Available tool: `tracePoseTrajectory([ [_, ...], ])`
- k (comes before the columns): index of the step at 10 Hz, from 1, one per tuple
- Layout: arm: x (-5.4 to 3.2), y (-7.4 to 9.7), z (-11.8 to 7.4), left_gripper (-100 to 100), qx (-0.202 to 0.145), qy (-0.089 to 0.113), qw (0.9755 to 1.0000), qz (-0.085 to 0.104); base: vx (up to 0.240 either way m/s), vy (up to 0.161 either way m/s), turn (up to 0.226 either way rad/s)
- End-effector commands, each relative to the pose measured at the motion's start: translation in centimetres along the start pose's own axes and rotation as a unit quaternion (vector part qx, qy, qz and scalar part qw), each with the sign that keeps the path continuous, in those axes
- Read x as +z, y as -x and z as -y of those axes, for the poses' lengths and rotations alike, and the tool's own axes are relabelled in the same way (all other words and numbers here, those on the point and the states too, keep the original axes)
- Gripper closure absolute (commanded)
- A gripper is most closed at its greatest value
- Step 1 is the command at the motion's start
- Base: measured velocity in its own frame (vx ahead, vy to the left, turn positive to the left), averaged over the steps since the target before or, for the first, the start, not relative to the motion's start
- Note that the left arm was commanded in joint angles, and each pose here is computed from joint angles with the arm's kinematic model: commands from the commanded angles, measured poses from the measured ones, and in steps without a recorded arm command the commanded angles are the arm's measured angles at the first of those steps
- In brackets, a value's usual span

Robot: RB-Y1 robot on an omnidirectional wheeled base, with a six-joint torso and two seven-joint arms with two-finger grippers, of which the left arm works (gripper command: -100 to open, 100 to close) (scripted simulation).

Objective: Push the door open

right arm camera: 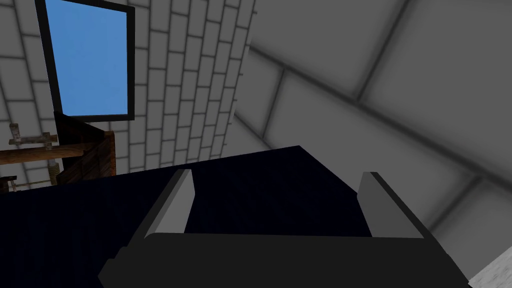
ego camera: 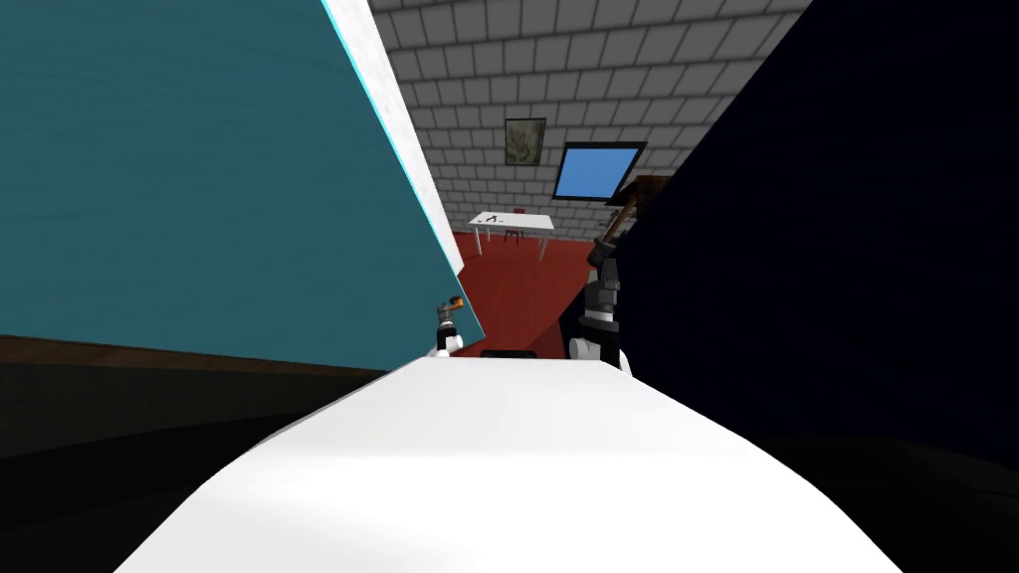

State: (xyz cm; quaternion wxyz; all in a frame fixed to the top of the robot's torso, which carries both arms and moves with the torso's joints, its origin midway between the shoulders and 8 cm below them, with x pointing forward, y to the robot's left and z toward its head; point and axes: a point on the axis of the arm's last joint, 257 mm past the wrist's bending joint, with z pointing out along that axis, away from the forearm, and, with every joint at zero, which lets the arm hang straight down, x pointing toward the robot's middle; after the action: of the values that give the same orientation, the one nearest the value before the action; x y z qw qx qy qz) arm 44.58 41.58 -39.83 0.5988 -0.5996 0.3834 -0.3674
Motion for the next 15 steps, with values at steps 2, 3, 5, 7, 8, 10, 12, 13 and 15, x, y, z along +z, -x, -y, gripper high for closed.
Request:
tracePoseTrajectory([
  [2, 0.41, 1.2, 0.6, 100, -0.001, -0.006, 0.9999, 0.01, 0.19, -0.001, 0.056],
  [3, 0.43, 1.8, 0.6, 100, -0.001, -0.006, 0.9999, 0.015, 0.21, -0.009, 0.065],
  [5, 0.46, 3.0, 0.5, 100, -0.002, -0.005, 0.9997, 0.025, 0.197, 0.002, 0.074],
  [7, 0.47, 4.3, 0.4, 100, -0.003, -0.005, 0.9993, 0.036, 0.195, -0.015, 0.078],
  [8, 0.46, 5.0, 0.4, 100, -0.003, -0.005, 0.9991, 0.042, 0.226, -0.022, 0.091],
  [10, 0.44, 6.4, 0.4, 100, -0.004, -0.004, 0.9985, 0.054, 0.209, -0.038, 0.101],
  [12, 0.37, 8.1, 0.3, 100, -0.005, -0.004, 0.9975, 0.07, 0.23, -0.035, 0.112],
  [13, 0.33, 8.8, 0.3, 100, -0.006, -0.004, 0.9971, 0.076, 0.201, -0.028, 0.081],
  [15, 0.25, 10.1, 0.3, 100, -0.007, -0.004, 0.9962, 0.087, 0.19, -0.025, 0.08],
])
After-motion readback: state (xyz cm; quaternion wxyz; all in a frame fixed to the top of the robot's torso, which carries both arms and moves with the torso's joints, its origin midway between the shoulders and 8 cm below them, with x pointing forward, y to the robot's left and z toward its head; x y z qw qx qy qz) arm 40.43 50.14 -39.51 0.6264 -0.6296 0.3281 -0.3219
